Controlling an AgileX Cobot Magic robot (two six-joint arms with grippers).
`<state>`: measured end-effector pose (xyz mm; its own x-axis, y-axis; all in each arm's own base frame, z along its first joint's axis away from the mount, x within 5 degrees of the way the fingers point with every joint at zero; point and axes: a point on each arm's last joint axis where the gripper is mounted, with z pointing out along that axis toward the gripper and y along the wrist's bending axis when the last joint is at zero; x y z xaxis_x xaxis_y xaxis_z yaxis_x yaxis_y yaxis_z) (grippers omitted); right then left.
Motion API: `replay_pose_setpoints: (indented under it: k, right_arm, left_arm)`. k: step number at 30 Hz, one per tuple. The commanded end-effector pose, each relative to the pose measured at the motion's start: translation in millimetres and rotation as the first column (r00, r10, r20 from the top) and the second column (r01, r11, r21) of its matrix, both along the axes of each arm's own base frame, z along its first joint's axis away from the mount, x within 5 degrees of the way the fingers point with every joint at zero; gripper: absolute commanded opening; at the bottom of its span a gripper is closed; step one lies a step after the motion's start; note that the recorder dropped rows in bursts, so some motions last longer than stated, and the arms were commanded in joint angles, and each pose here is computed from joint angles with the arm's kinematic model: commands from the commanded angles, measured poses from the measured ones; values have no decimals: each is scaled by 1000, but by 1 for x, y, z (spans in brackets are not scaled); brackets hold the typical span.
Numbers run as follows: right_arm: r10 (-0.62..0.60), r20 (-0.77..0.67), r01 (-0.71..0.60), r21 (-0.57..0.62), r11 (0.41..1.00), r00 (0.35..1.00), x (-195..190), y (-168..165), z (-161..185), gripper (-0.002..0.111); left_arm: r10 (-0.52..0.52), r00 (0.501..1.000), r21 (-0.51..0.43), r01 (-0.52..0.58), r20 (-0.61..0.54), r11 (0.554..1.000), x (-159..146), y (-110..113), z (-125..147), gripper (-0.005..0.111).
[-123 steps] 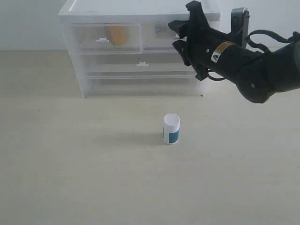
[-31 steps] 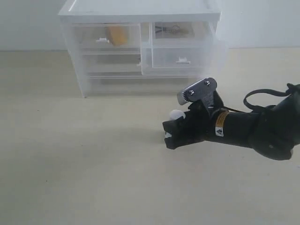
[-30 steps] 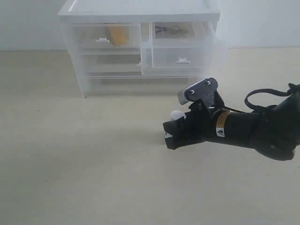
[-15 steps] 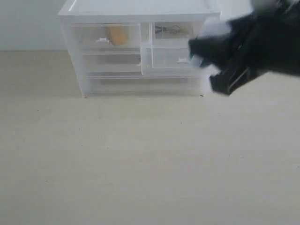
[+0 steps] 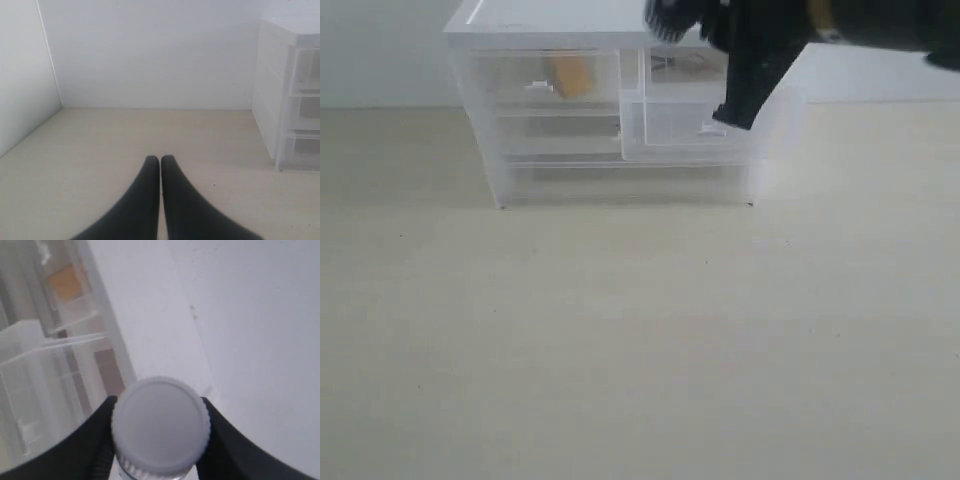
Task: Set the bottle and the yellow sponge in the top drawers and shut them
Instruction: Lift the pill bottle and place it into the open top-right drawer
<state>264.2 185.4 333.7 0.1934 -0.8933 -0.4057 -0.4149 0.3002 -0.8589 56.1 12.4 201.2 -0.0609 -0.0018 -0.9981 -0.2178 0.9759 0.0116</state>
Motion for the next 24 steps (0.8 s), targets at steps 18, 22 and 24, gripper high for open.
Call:
replay_pose_setpoints:
  k: [18, 22, 24]
  right_arm:
    - [-93, 38, 99, -235, 967, 995, 30, 32, -45, 101]
    - [-143, 34, 141, 53, 989, 989, 17, 22, -6, 101]
    - [-231, 11, 225, 189, 956, 973, 12, 7, 10, 96]
  left_arm:
    - [-2, 1000, -1, 2, 1, 1000, 0, 0, -1, 4]
    - [-2, 1000, -1, 2, 1, 1000, 0, 0, -1, 4]
    - [-2, 1000, -1, 2, 1, 1000, 0, 0, -1, 4]
